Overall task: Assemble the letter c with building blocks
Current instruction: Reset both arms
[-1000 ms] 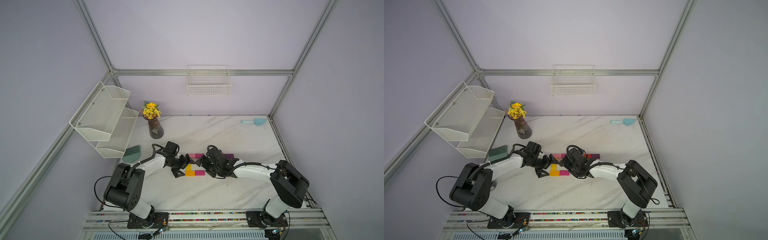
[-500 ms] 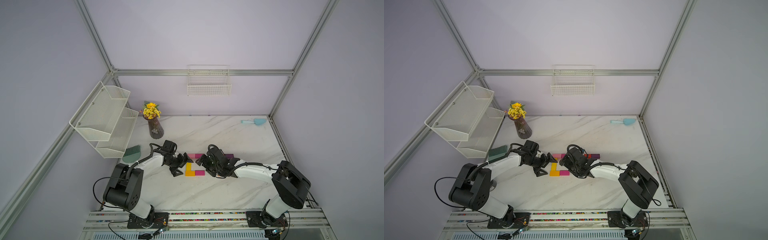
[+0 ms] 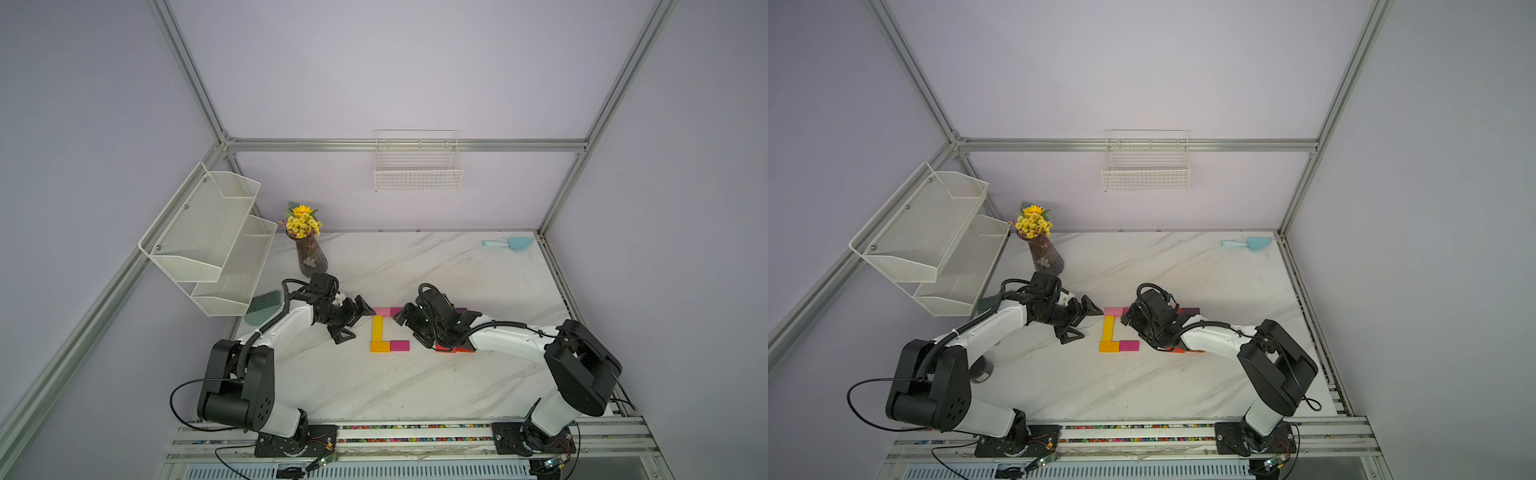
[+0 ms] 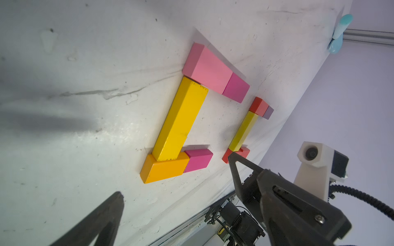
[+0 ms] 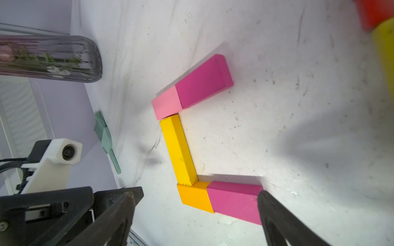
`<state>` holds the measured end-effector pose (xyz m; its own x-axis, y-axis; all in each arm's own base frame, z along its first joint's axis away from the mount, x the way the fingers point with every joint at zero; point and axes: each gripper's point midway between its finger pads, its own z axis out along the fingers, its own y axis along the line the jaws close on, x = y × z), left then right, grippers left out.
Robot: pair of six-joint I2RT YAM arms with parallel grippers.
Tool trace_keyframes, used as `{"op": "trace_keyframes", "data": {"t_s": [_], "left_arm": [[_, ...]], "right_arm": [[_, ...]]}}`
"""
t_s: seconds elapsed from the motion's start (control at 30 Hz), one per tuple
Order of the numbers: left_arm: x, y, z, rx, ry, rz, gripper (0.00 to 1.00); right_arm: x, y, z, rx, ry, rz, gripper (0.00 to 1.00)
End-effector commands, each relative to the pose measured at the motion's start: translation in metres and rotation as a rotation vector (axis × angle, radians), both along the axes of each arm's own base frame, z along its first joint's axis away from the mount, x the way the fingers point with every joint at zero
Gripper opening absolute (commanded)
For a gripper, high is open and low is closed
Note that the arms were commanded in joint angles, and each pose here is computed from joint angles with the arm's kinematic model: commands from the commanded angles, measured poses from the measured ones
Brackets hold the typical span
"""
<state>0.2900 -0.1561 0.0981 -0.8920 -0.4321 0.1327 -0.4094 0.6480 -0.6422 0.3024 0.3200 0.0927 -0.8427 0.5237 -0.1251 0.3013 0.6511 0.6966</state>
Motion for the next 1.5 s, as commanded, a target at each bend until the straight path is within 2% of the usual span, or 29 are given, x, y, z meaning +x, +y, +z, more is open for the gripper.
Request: {"op": "trace_keyframes", "data": {"t_s": [0.0,0.47,0.93,1.07,1.23,1.47], "left_arm": [[-0.002,-0.001,0.014,-0.009,-0.051,-0.051,1.00],[0.003,0.003,0.023,0.005,-0.105,-0.056,1.00],[0.011,0.024,0.049,0.087,-0.204,0.084,1.00],[0.010,0.027,0.050,0.093,-0.198,0.111,1.00],[0.009,0.029,0.049,0.094,-0.199,0.145,1.00],[0.008,0.030,0.051,0.076,-0.201,0.183,1.00]], "right_arm": [[0.008,0.008,0.003,-0.004,-0.002,0.023,0.92],[0.007,0.028,-0.012,-0.052,0.056,0.149,0.92],[0.005,0.045,-0.003,-0.066,0.064,0.343,0.92],[0.012,0.025,0.003,-0.055,0.056,0.325,0.92],[0.018,-0.022,0.018,-0.038,0.039,0.272,0.92],[0.002,-0.062,0.033,-0.058,0.041,0.247,0.92]]}}
